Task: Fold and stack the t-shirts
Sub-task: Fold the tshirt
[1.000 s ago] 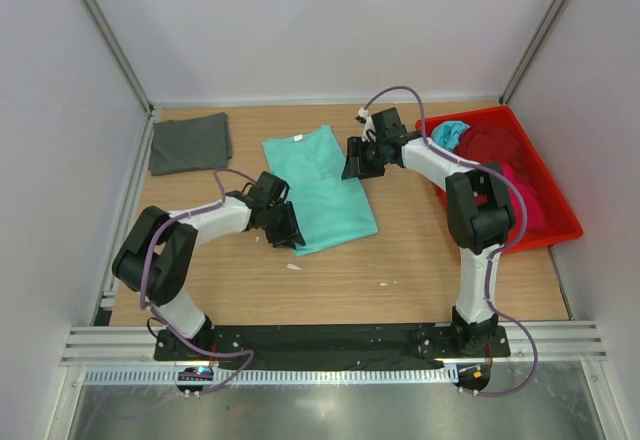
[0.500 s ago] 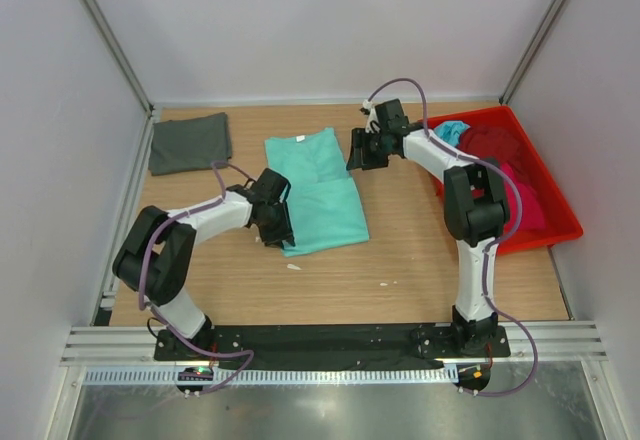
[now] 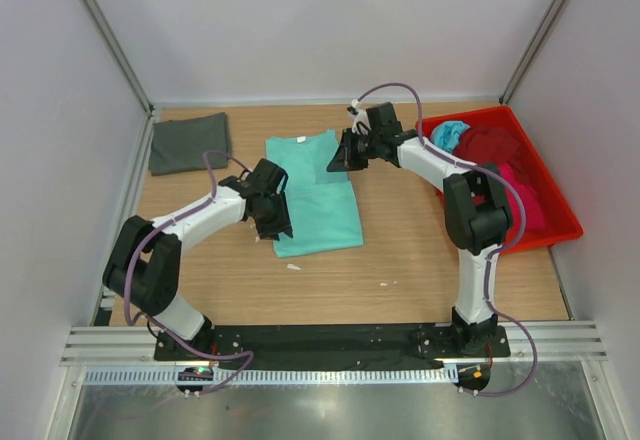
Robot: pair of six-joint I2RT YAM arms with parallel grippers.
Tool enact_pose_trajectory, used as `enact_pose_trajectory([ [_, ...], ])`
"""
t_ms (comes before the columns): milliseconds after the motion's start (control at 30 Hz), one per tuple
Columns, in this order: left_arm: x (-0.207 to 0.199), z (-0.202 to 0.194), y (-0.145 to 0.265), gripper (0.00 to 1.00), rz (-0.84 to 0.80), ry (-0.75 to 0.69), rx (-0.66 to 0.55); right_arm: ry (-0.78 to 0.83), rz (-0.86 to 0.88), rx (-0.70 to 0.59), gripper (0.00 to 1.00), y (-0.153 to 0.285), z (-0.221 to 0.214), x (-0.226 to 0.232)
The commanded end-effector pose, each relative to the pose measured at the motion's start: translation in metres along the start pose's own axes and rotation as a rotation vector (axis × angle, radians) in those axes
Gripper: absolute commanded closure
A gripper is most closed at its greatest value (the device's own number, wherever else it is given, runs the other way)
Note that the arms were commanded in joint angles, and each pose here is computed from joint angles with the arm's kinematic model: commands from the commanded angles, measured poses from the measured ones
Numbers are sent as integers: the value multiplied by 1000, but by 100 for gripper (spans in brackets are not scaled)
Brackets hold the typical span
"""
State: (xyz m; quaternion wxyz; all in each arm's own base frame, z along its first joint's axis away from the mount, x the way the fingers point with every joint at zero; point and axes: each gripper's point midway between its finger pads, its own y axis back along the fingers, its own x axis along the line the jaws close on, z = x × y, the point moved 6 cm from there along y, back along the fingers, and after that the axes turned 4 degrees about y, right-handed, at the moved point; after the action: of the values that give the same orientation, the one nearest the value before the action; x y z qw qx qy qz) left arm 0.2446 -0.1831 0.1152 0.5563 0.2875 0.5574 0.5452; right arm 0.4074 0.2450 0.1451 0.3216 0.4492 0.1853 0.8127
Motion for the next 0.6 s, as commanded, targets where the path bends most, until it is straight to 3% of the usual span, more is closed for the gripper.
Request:
enact_pose_trajectory([
  [0, -2, -2, -1, 61, -41, 10, 6, 8, 175, -31, 92, -5, 12, 36],
  [300, 15, -13, -13, 61, 12, 6, 21, -26, 311, 81, 92, -45, -17, 38],
  [567, 31, -23, -24, 62, 75, 5, 39, -78, 267, 120, 94, -82, -29, 5],
])
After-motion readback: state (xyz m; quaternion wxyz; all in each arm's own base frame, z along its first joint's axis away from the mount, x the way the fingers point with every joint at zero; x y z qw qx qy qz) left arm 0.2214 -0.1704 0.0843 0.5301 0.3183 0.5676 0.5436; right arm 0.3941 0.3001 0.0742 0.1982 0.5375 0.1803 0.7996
